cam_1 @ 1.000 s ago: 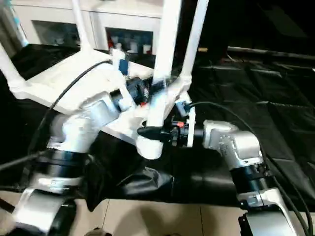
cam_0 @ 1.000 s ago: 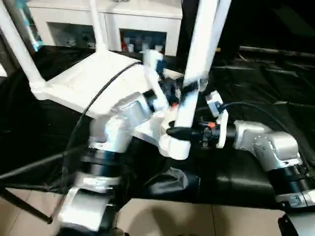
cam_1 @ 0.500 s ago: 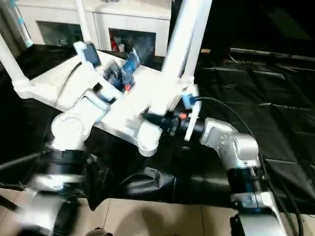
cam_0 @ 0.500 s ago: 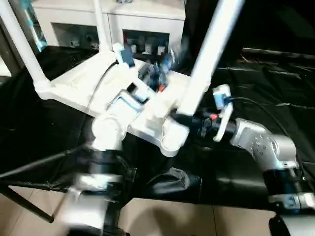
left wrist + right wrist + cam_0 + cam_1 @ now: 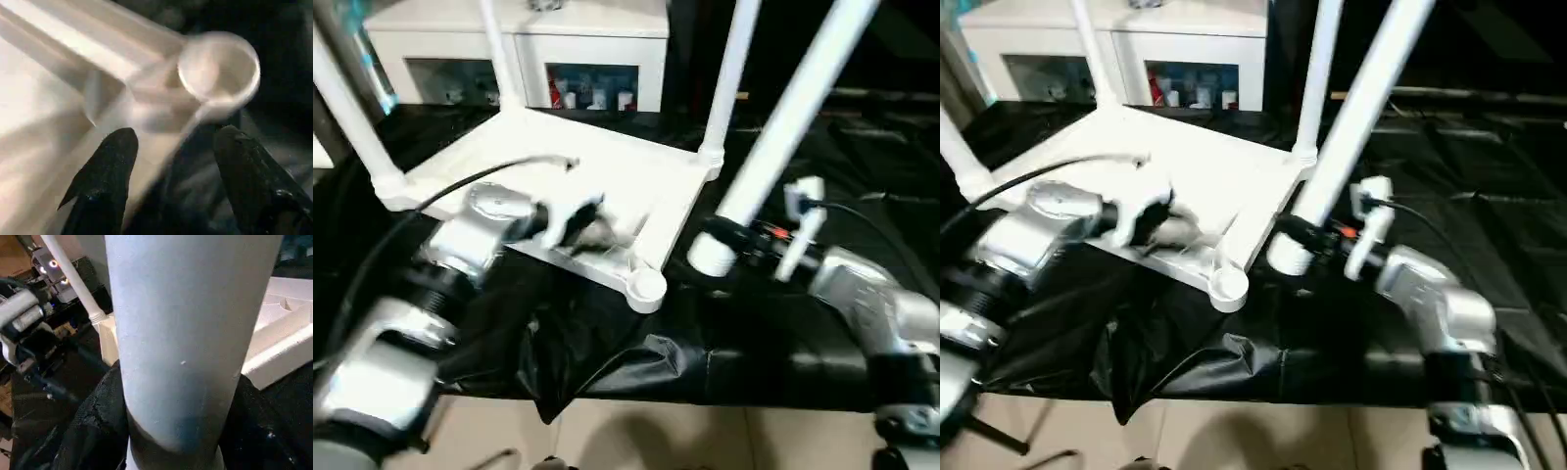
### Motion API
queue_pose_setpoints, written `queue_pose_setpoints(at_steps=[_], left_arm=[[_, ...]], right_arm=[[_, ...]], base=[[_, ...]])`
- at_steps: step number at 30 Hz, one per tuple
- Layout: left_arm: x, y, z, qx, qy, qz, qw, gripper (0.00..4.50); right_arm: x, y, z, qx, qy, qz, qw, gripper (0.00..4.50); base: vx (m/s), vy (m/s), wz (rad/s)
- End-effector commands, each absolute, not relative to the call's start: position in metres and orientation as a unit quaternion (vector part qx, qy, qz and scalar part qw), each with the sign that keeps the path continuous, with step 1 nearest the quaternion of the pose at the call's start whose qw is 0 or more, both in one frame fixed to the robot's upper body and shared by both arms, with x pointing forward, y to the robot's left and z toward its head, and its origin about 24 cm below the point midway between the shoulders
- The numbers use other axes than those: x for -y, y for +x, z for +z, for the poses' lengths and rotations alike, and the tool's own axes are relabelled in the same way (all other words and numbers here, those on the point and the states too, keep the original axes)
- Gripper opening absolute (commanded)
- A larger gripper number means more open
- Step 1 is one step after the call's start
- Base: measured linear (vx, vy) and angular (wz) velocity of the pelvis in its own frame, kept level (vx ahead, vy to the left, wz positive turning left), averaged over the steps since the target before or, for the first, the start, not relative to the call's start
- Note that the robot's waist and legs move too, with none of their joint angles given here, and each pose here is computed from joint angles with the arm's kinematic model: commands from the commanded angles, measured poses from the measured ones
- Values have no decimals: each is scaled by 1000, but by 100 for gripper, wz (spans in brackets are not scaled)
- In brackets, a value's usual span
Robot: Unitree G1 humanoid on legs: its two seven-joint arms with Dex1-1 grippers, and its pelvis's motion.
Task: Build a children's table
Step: Pick table leg, then rotate table base
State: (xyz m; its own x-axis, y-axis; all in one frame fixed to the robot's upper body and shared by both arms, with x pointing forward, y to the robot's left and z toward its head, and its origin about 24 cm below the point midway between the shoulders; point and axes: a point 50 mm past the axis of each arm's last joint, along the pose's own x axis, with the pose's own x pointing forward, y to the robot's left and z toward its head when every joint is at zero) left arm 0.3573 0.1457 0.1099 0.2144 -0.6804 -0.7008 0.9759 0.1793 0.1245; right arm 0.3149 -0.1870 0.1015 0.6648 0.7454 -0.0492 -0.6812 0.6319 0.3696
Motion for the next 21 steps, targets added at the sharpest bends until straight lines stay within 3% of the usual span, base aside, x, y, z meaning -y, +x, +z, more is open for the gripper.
queue_pose_setpoints(at_steps=[1, 15, 16, 21], left_arm=[[-145, 363, 109, -255, 334, -560, 714, 287], [-143, 369, 76, -283, 399, -515, 704, 287], [-144, 369, 74, -289, 395, -515, 704, 260], [-142, 367, 74, -309, 359, -538, 697, 233]], right_arm=[[188, 313, 110, -85, 148, 398, 901, 190], [180, 303, 102, -94, 148, 400, 900, 190], [179, 301, 101, -97, 146, 400, 900, 190], [178, 300, 98, -101, 145, 399, 900, 190]], base=[[0, 0, 0], [0, 0, 0], [0, 0, 0], [0, 0, 0]])
